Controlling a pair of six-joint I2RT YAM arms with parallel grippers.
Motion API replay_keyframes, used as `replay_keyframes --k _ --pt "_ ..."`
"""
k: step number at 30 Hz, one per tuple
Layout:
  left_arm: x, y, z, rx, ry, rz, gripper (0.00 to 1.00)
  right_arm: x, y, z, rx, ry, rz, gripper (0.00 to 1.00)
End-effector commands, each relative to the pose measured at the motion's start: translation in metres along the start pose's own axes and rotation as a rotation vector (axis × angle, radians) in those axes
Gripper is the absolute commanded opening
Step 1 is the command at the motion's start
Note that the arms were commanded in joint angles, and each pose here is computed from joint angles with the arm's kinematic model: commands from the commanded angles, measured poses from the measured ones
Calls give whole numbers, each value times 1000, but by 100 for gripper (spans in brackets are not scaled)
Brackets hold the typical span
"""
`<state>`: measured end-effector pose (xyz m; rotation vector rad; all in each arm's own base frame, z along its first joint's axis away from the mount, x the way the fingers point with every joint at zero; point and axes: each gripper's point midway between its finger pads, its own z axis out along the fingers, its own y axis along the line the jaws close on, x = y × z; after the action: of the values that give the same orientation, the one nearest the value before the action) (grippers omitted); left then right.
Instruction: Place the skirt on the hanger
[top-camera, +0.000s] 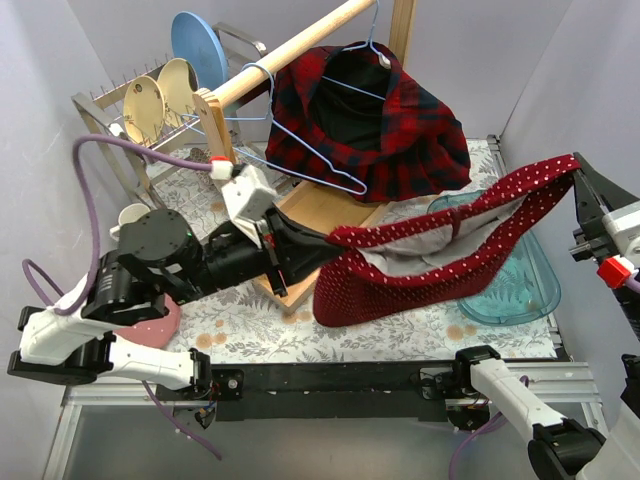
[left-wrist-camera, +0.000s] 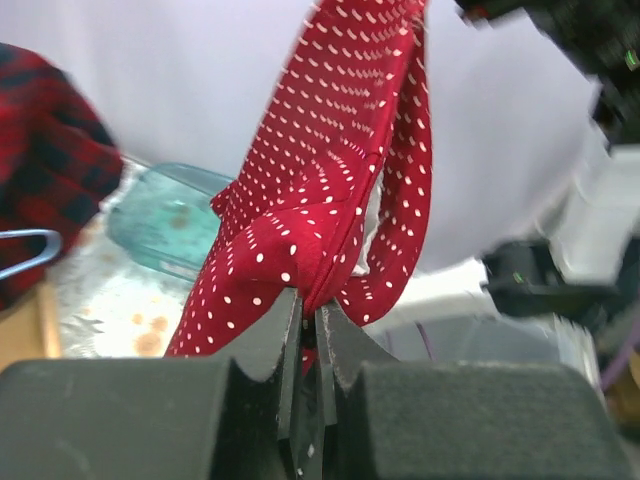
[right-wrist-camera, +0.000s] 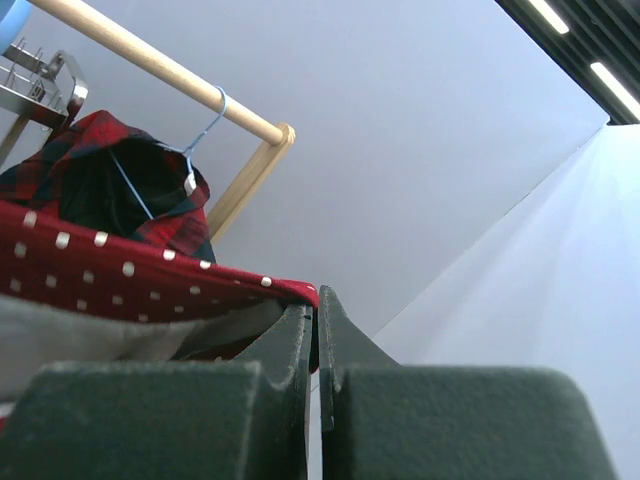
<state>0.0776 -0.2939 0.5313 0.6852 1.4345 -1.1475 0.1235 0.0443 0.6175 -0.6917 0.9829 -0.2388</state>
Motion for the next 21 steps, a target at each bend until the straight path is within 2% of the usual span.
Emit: replay_keyframes --k 1,4,6,7,9,10,11,12,13,14,15,16,17,19,20,21 --pt "18 -20 -8 138 69 11 0 15 1 8 11 46 -11 1" --pt "34 1 -17 55 61 -9 0 27 16 18 -49 57 2 1" --pt "29 13 -34 12 9 -44 0 49 37 32 -114 88 37 1" --pt "53 24 -32 -36 42 -60 0 59 49 38 -149 102 57 1" --pt "57 50 -46 -157 -9 -111 0 102 88 52 -247 181 104 1" --pt "86 63 -43 -219 24 -139 0 118 102 56 -275 208 121 1" --pt "94 82 -50 -312 -4 -164 0 126 107 61 -269 203 122 1" --pt "109 91 -48 -356 0 -181 0 171 143 63 -330 291 161 1" --pt "125 100 -47 -399 8 -192 0 189 154 63 -334 323 166 1" --pt "167 111 -44 -456 71 -213 0 209 170 64 -355 354 179 1" --pt "181 122 -44 -516 68 -236 0 240 195 63 -384 400 199 1" --pt "201 129 -41 -545 89 -250 0 256 211 61 -407 422 222 1" --pt "237 148 -40 -607 134 -263 0 274 227 62 -434 452 246 1" --pt "267 162 -33 -619 163 -335 0 301 260 59 -485 483 308 1" --pt "296 190 -38 -700 199 -342 0 315 274 59 -507 515 339 1" --pt "298 196 -33 -699 174 -365 0 323 282 59 -515 531 358 1"
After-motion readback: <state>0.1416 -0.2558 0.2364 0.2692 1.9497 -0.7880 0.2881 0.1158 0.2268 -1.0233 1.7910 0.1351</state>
